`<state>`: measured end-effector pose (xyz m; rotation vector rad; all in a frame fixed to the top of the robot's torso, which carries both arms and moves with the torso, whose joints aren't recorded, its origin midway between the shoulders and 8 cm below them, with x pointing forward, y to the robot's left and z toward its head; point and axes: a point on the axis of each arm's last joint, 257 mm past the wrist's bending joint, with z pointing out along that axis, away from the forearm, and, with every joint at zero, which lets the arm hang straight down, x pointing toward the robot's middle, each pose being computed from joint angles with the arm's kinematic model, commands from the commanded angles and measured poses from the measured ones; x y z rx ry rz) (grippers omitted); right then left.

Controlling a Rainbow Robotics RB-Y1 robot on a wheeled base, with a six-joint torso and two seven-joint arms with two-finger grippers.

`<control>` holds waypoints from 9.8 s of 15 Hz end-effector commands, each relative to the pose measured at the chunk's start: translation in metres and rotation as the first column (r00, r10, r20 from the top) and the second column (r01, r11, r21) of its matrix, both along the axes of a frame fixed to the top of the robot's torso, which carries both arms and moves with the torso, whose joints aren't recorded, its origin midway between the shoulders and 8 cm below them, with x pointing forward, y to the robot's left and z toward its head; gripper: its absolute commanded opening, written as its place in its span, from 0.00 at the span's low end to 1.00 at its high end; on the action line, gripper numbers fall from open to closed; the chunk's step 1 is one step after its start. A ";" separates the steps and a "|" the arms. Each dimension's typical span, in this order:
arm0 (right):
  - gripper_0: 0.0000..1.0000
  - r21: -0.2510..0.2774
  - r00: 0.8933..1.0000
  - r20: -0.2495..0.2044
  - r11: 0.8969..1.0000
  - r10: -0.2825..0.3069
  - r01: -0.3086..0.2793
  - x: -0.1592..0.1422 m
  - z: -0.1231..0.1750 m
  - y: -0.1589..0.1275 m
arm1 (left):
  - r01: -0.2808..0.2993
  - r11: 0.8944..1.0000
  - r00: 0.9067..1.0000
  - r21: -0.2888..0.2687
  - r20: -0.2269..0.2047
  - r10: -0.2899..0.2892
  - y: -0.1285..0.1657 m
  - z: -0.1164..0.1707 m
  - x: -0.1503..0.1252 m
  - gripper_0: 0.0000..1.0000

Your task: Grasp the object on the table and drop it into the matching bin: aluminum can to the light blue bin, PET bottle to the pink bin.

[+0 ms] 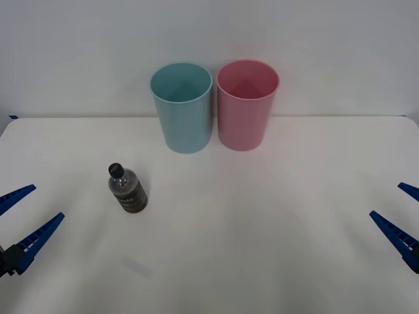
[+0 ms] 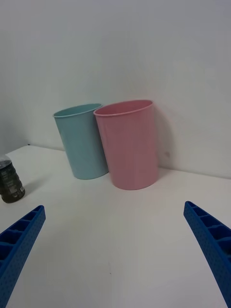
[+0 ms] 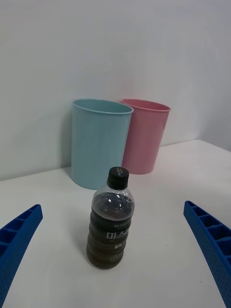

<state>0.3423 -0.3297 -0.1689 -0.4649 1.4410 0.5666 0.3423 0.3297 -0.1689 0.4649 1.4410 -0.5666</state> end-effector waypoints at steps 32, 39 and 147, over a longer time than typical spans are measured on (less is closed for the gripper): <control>1.00 0.000 1.000 0.000 1.000 0.000 0.000 0.000 0.000 0.000 | -0.156 0.987 0.974 0.036 -0.162 0.159 -0.047 -0.105 0.050 1.00; 1.00 0.000 1.000 0.000 1.000 0.000 0.000 0.000 0.000 0.000 | -0.146 0.989 0.979 0.029 -0.136 0.149 -0.064 -0.108 0.083 1.00; 1.00 0.000 1.000 0.000 1.000 0.000 0.000 0.000 0.000 0.000 | 0.095 0.991 0.994 -0.094 0.060 -0.090 -0.374 0.190 0.322 1.00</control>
